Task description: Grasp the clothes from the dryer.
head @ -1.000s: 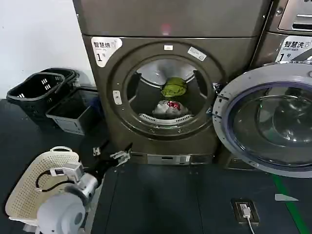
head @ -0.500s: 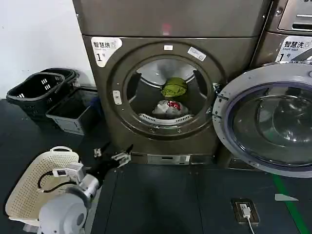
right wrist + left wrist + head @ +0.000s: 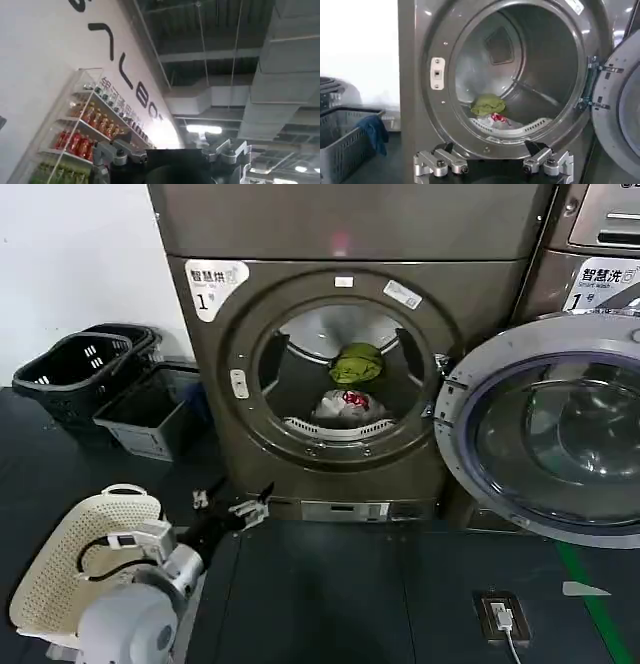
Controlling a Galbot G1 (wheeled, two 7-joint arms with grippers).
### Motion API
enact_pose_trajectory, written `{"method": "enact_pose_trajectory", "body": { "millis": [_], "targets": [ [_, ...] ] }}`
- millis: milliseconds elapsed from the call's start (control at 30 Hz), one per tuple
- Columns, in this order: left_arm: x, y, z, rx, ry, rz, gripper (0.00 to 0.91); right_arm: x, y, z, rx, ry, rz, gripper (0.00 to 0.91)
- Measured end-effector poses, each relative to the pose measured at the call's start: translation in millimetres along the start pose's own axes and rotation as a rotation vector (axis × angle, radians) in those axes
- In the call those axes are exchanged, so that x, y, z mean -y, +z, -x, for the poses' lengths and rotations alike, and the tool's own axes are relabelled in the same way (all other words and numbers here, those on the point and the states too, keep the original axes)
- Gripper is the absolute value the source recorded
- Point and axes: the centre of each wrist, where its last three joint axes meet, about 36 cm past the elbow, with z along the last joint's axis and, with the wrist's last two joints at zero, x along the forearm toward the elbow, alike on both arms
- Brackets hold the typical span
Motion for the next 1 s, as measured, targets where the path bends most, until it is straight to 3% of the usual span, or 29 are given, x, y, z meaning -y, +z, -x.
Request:
{"method": "enact_pose_trajectory", "body": {
  "millis": [1000],
  "targets": [
    [4.7, 0.9, 5.2, 0.004, 0.014, -0.012, 0.907, 2.0, 5.3, 0.3, -0.015, 0.012, -0.025, 0.907]
  ]
}}
